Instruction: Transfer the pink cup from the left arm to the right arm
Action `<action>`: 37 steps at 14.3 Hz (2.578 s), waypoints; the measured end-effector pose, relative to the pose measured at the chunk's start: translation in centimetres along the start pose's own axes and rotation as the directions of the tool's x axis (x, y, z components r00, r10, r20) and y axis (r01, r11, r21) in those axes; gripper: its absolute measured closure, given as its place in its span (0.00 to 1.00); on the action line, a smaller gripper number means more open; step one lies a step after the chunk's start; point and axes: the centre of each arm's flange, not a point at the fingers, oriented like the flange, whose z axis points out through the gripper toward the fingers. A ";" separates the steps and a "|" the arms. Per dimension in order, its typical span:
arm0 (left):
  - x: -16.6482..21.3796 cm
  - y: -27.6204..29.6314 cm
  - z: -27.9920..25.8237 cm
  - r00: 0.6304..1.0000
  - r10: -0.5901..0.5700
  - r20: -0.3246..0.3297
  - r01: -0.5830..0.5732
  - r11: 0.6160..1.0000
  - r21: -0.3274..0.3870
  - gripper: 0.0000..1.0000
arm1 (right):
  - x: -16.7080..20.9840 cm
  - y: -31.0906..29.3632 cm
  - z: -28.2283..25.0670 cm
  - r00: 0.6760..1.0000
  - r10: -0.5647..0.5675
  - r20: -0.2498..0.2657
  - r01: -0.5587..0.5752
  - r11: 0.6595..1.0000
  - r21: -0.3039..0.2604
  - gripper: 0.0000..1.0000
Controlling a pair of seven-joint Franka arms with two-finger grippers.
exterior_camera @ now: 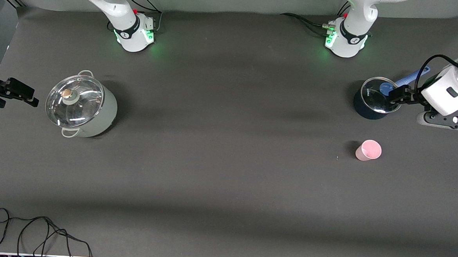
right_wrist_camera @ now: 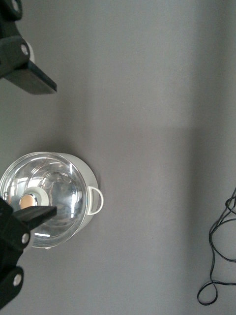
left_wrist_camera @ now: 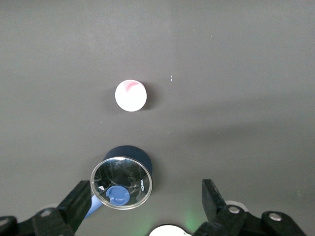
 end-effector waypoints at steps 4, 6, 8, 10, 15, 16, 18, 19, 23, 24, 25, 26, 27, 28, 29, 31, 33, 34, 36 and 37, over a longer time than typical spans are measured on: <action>0.0 0.0 0.0 1.000 0.000 0.000 0.000 1.000 0.000 0.00 | 0.0 0.0 0.0 1.000 0.000 0.000 0.000 1.000 0.000 0.00; 0.0 0.0 0.0 1.000 0.000 0.000 0.000 1.000 0.000 0.00 | 0.0 0.0 0.0 1.000 -0.001 0.000 0.001 1.000 0.000 0.00; 0.0 0.0 0.0 1.000 0.001 0.000 -0.001 1.000 0.000 0.00 | 0.0 0.0 0.0 1.000 -0.001 0.000 0.001 1.000 0.000 0.00; 0.0 0.0 0.1 1.000 0.012 0.002 -0.012 1.000 0.000 0.00 | 0.0 0.0 0.0 1.000 -0.001 0.000 0.001 1.000 0.000 0.00; -0.1 -3.8 0.5 0.967 0.256 0.006 -0.256 0.967 -0.009 0.00 | 0.0 0.0 0.0 1.000 -0.001 0.001 0.001 1.000 0.000 0.00; -0.2 -5.5 0.6 0.950 0.311 0.004 -0.311 0.950 -0.013 0.00 | 0.0 0.0 0.0 1.000 -0.001 0.001 0.001 1.000 0.000 0.00; -0.5 -8.9 0.6 0.898 0.440 -0.014 -0.440 0.898 -0.013 0.01 | 0.0 -0.1 0.1 1.000 -0.002 0.002 0.002 1.000 0.000 0.00; -0.7 -10.5 0.5 0.861 0.507 -0.032 -0.507 0.862 -0.005 0.02 | 0.0 -0.1 0.1 1.000 -0.002 0.002 0.002 1.000 0.000 0.00; -1.1 -17.8 1.8 0.692 0.704 -0.160 -0.714 0.700 -0.010 0.02 | 0.0 -0.1 0.1 1.000 -0.002 0.002 0.002 1.000 0.000 0.00; -1.2 -20.0 2.8 0.651 0.731 -0.206 -0.750 0.661 -0.021 0.02 | 0.0 0.0 0.1 1.000 -0.002 0.003 0.002 1.000 0.000 0.00; -1.3 -22.3 4.2 0.605 0.753 -0.258 -0.785 0.619 -0.032 0.02 | 0.1 0.0 0.2 1.000 -0.001 0.003 0.001 1.000 0.000 0.00; -1.4 -24.5 5.8 0.556 0.770 -0.313 -0.817 0.575 -0.041 0.02 | 0.1 0.0 0.2 1.000 -0.001 0.004 0.001 1.000 0.000 0.00; -1.5 -26.7 7.7 0.505 0.778 -0.374 -0.847 0.529 -0.043 0.02 | 0.1 0.0 0.2 1.000 -0.001 0.004 0.001 1.000 0.000 0.00; -1.6 -28.9 9.9 0.452 0.778 -0.436 -0.873 0.486 -0.038 0.04 | 0.1 0.0 0.2 1.000 -0.001 0.005 0.001 1.000 0.000 0.00; -1.6 -30.9 12.1 0.400 0.773 -0.491 -0.895 0.446 -0.026 0.03 | 0.1 0.0 0.3 1.000 0.000 0.005 0.000 1.000 0.000 0.00; -1.4 -34.5 16.7 0.296 0.750 -0.591 -0.926 0.376 0.014 0.04 | 0.1 0.0 0.3 1.000 0.000 0.005 0.000 1.000 0.001 0.00; -1.1 -36.9 21.5 0.222 0.708 -0.671 -0.942 0.332 0.038 0.05 | 0.1 0.0 0.3 1.000 0.000 0.006 0.000 1.000 0.001 0.00; -1.0 -37.7 23.9 0.188 0.685 -0.704 -0.949 0.312 0.050 0.05 | 0.1 0.0 0.3 1.000 0.000 0.006 0.000 1.000 0.001 0.00; -0.6 -38.4 28.9 0.114 0.634 -0.765 -0.957 0.276 0.087 0.04 | 0.1 0.0 0.3 1.000 0.000 0.006 0.000 1.000 0.001 0.00; -0.5 -38.5 31.3 0.080 0.608 -0.790 -0.960 0.261 0.104 0.05 | 0.1 0.0 0.3 1.000 0.000 0.006 0.000 1.000 0.001 0.00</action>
